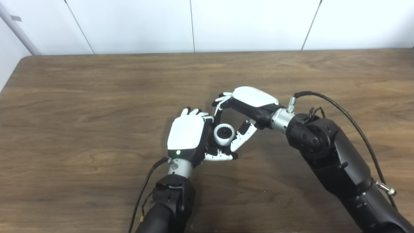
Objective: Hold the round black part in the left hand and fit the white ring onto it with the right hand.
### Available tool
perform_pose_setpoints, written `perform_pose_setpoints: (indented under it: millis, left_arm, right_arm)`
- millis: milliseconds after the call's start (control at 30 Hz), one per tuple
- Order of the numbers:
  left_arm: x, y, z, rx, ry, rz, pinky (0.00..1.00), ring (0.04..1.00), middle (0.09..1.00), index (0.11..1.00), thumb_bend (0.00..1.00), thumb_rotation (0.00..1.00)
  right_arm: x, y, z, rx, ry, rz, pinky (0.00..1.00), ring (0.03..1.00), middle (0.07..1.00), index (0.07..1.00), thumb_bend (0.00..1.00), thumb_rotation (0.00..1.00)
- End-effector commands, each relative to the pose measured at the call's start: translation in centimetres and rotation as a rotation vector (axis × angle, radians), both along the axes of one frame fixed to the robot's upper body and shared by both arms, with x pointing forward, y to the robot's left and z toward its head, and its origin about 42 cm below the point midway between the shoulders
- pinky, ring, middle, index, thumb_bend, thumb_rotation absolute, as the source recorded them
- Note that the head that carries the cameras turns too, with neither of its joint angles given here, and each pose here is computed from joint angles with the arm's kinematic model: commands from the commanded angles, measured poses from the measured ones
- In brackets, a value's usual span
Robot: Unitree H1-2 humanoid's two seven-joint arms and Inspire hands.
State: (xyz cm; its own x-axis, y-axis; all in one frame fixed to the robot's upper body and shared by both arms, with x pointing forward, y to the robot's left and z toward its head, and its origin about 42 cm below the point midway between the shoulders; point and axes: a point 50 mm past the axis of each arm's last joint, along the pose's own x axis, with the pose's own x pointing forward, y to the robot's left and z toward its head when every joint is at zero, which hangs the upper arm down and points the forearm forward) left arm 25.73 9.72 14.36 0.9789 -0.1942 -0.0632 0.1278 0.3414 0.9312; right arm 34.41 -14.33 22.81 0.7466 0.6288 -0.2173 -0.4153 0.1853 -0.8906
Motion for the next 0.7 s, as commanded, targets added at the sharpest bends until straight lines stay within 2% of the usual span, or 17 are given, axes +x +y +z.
perform_pose_setpoints:
  millis: [0, 300, 667]
  left_arm:
    - [-0.9, -0.3, -2.5, 0.020, 0.152, -0.041, 0.97, 0.892, 0.790, 0.481, 0.53, 0.06]
    - [-0.9, -0.3, -2.6, 0.017, 0.152, -0.037, 0.98, 0.894, 0.795, 0.481, 0.53, 0.06]
    - [-0.8, -0.1, -2.6, 0.014, 0.157, -0.035, 0.99, 0.897, 0.797, 0.481, 0.53, 0.06]
  right_arm:
    - [0.4, 0.0, 2.2, 0.023, -0.092, 0.022, 0.94, 0.940, 0.860, 0.625, 1.00, 0.31]
    - [0.6, -1.9, 4.4, 0.027, -0.094, -0.021, 0.99, 0.965, 0.875, 0.621, 1.00, 0.28]
    - [0.8, -4.2, 5.8, 0.007, -0.102, -0.076, 1.00, 0.979, 0.881, 0.627, 1.00, 0.27]
